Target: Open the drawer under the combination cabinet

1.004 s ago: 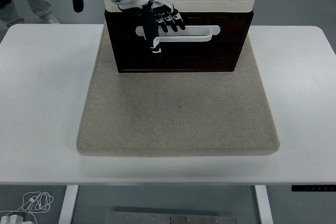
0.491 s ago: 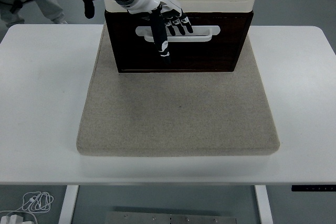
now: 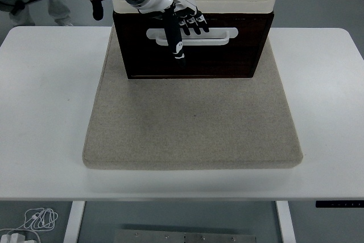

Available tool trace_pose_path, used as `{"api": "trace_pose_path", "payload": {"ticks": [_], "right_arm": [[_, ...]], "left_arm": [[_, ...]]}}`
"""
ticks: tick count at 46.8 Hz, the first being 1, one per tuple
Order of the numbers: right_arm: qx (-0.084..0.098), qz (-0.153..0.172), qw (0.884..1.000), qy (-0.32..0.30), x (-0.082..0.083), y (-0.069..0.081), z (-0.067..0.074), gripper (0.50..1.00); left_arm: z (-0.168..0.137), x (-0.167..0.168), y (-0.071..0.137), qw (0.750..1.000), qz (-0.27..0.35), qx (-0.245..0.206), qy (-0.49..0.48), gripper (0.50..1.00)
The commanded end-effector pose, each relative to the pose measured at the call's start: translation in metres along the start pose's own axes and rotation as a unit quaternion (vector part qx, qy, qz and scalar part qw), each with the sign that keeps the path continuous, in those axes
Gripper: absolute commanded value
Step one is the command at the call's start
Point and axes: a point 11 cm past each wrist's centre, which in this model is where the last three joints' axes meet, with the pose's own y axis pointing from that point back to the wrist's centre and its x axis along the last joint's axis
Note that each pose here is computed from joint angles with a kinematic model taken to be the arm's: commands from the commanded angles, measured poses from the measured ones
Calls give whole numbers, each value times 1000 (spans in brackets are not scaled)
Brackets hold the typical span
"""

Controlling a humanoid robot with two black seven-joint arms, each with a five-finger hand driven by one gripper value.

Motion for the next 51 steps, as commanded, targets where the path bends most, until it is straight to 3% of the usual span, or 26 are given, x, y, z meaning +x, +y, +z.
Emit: {"api": "trace_pose_path", "payload": {"ticks": [1,51], "right_arm": [[0,0,1000,0,0,0,0,926],[0,1,1000,0,0,0,0,926]], "left_arm": [[1,0,-1,1000,3,0,1,1000],[-3,-8,-12,1000,5,9,6,1000]]}}
